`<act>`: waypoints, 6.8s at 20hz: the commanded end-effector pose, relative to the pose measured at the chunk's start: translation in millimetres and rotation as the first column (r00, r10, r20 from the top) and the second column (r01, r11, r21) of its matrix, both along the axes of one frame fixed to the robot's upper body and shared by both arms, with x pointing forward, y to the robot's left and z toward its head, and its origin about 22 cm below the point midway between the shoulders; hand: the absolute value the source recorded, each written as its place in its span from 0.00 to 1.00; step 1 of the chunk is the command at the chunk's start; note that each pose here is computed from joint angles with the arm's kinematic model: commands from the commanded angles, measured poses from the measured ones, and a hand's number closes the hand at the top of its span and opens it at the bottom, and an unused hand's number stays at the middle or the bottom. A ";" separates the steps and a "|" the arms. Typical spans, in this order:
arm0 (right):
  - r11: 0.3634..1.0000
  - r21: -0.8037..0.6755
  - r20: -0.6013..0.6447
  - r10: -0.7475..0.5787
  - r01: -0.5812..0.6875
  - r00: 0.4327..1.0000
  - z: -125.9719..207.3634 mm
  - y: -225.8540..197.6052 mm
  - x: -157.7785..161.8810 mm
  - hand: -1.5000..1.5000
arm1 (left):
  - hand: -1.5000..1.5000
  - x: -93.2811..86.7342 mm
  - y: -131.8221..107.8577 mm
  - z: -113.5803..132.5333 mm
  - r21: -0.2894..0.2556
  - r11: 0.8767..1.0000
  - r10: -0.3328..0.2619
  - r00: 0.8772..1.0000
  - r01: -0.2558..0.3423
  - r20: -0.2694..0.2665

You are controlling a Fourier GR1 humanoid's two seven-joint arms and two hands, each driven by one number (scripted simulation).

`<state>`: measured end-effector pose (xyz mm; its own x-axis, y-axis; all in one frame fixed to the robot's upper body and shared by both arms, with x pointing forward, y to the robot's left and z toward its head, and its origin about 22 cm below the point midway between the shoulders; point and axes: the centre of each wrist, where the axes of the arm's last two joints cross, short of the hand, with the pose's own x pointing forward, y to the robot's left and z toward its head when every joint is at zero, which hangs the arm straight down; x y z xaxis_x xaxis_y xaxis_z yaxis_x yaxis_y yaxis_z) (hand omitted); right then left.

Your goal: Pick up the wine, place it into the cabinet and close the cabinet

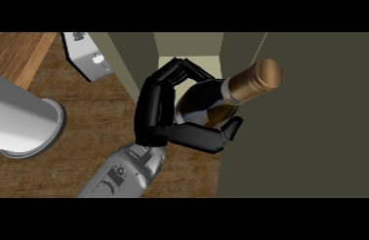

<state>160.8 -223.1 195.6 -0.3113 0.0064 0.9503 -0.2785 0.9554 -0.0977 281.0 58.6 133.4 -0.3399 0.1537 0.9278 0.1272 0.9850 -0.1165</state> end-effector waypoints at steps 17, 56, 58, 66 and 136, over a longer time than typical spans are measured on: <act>1.000 0.013 0.068 0.011 -0.012 0.998 25.1 -13.8 -32.2 0.00 | 1.00 3.7 -7.5 -56.8 -0.028 0.997 0.071 0.997 -0.072 -0.041; 0.998 0.045 0.038 0.040 -0.041 0.998 11.6 -5.1 -33.3 0.00 | 1.00 117.5 45.6 -94.1 0.089 0.976 0.209 0.973 -0.200 -0.102; 0.997 0.038 0.044 0.059 -0.061 0.997 11.4 -4.8 -9.1 0.00 | 1.00 117.0 31.8 -104.1 0.087 0.971 0.229 0.969 -0.221 -0.094; 0.998 0.046 0.052 0.046 -0.049 0.998 11.6 -1.4 -20.6 0.00 | 1.00 136.5 37.7 -93.9 0.133 0.953 0.276 0.961 -0.273 -0.008; 0.994 0.040 0.067 0.104 -0.107 0.992 -4.0 6.1 -0.3 0.00 | 0.00 127.9 64.4 -148.8 0.109 0.954 0.287 0.956 -0.279 -0.068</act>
